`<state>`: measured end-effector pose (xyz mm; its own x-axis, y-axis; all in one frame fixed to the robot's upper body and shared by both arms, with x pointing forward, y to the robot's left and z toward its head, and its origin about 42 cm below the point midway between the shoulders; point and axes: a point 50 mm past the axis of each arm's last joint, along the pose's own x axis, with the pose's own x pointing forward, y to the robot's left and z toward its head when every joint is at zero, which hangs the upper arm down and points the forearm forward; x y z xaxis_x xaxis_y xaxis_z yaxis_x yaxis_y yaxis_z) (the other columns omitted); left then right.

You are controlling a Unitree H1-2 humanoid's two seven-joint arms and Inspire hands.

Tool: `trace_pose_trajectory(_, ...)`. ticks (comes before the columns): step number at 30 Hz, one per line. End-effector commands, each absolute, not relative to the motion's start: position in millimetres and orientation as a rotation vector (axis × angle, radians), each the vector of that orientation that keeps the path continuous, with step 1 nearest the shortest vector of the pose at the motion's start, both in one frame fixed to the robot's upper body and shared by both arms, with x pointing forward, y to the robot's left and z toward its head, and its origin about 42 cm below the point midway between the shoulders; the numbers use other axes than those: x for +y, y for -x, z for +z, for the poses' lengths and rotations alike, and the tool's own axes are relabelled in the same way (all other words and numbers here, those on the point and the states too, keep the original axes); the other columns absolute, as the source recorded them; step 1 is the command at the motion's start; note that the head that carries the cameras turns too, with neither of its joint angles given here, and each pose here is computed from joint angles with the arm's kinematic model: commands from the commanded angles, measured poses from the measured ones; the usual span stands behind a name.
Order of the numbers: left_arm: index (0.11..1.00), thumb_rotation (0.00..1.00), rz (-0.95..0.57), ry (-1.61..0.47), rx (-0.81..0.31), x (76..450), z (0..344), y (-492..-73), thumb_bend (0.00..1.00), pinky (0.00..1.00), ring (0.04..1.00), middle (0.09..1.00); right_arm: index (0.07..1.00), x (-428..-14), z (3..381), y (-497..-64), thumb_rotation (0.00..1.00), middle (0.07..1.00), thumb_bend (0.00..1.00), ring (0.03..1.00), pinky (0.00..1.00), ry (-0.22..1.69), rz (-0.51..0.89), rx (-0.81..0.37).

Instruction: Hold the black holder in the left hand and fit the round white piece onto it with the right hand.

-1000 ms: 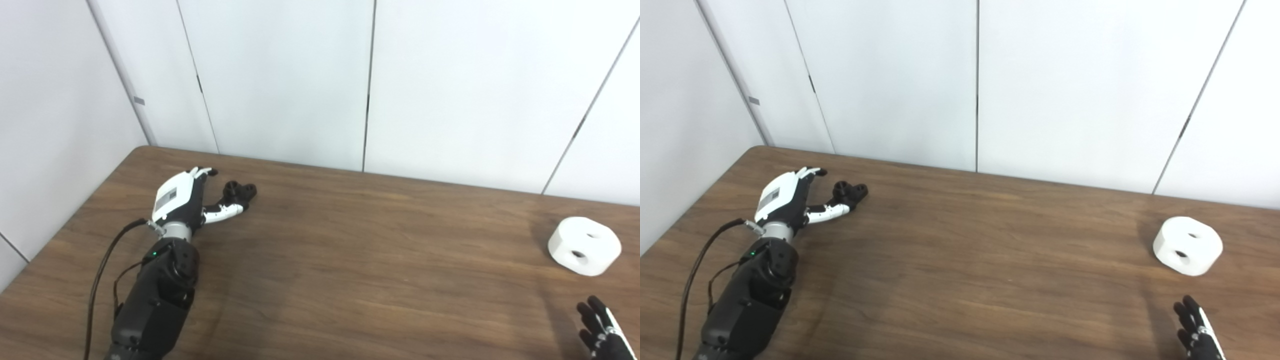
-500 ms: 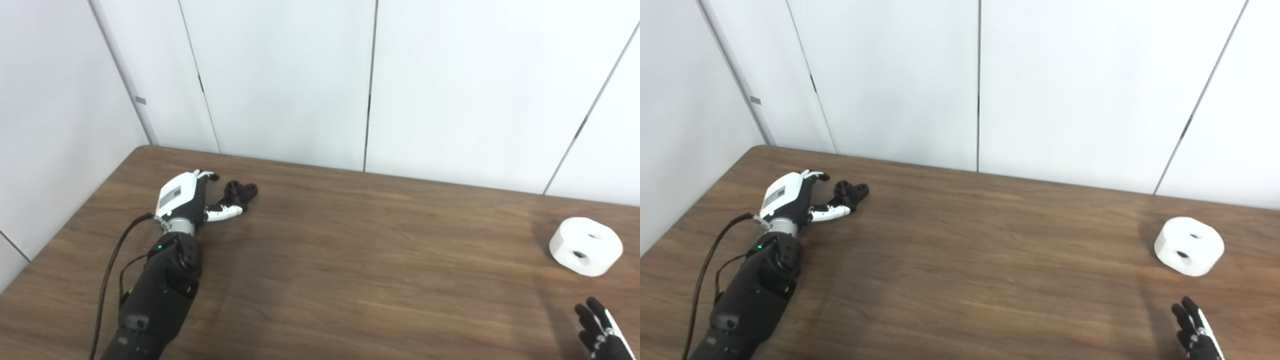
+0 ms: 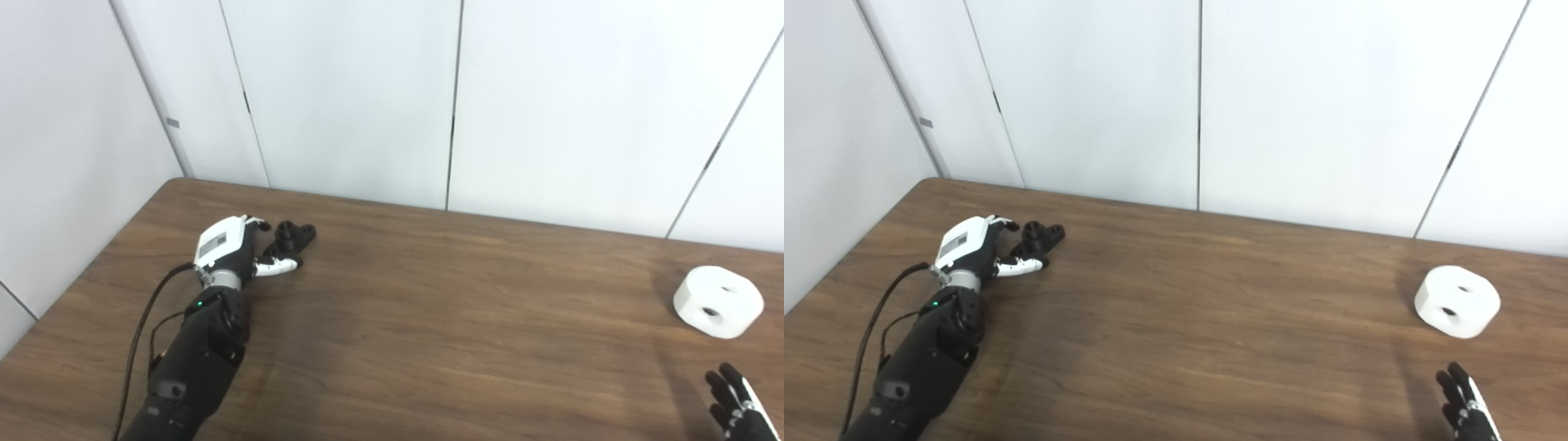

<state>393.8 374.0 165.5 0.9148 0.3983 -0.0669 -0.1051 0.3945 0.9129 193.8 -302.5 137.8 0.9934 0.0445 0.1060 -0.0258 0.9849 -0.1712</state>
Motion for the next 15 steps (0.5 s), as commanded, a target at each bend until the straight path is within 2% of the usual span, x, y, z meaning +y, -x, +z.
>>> trace_pose_trajectory(1,0.771,0.39,0.388,-1.159,0.212,383.5,197.4,-407.5,0.82,1.00,0.989,0.945,0.965,-301.8,151.8,-194.1,1.00,0.959,0.58,0.998,1.00,0.175,0.033,-0.187)
trace_pose_trajectory(15,0.744,0.34,0.375,-1.122,0.188,380.5,199.0,-408.3,0.81,1.00,0.991,0.936,0.967,-300.1,153.2,-190.8,1.00,0.965,0.55,1.000,1.00,0.180,0.035,-0.177)
